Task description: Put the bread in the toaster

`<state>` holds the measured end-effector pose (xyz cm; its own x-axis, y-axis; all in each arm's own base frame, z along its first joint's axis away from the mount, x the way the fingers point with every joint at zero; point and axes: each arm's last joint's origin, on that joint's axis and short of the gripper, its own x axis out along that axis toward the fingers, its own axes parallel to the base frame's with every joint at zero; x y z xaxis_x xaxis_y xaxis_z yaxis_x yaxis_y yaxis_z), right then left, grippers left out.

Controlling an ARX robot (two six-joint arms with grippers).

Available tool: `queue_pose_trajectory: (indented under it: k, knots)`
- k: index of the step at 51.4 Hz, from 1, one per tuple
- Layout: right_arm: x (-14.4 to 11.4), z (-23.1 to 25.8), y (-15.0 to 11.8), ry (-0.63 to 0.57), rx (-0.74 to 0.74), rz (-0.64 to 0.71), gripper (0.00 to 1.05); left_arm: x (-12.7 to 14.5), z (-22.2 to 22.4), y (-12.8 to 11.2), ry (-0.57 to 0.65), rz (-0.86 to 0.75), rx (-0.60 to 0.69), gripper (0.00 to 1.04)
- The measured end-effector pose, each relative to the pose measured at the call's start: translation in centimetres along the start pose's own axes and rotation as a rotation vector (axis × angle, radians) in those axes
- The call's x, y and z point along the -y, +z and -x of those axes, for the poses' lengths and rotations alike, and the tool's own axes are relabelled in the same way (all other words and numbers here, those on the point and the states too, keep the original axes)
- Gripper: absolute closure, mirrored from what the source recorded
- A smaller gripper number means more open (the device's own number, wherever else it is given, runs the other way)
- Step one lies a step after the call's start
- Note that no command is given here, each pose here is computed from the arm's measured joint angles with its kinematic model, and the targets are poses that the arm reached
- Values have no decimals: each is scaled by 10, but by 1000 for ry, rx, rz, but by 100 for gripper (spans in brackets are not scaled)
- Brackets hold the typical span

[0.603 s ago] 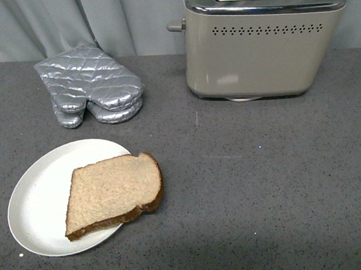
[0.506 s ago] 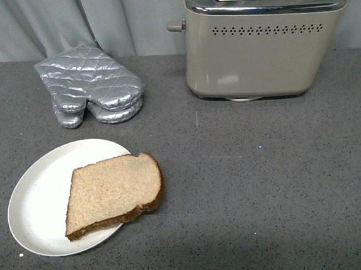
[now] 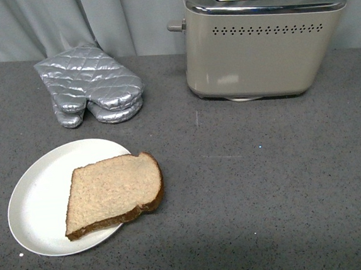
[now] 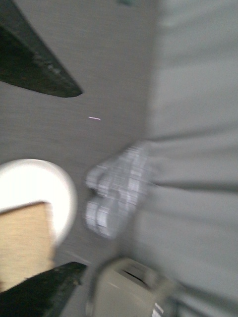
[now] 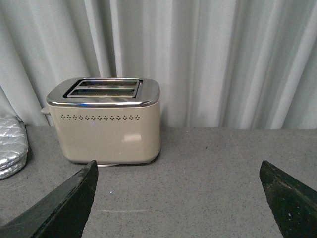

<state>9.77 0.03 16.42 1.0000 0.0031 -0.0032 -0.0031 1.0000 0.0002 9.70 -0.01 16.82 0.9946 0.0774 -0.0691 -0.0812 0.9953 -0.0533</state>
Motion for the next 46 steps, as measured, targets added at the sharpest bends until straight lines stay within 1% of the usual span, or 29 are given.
queue_pose_trajectory:
  k: [2,4,7,16,24,30,33,36,42,46]
  knots:
    - [0,0,0,0,0,0,10,1,-2,-3,119,54,-165,7]
    - [0,0,0,-2,0,0,10,0,-5,-6,163,83,-222,7]
    - [0,0,0,-1,0,0,10,1,-13,-12,192,143,-292,7]
    - [0,0,0,-2,0,0,10,2,-36,-12,179,208,-336,7]
    - [0,0,0,-2,0,0,10,2,-75,-13,146,236,-421,7]
    - [0,0,0,-2,0,0,10,1,-107,-24,116,253,-546,7]
    - [0,0,0,-2,0,0,10,2,-124,-33,76,256,-627,7]
    - [0,0,0,-2,0,0,10,1,-135,-39,51,268,-679,7]
    - [0,0,0,-2,0,0,10,3,-160,-46,28,287,-740,7]
    - [0,0,0,-2,0,0,10,6,-173,-48,21,263,-778,7]
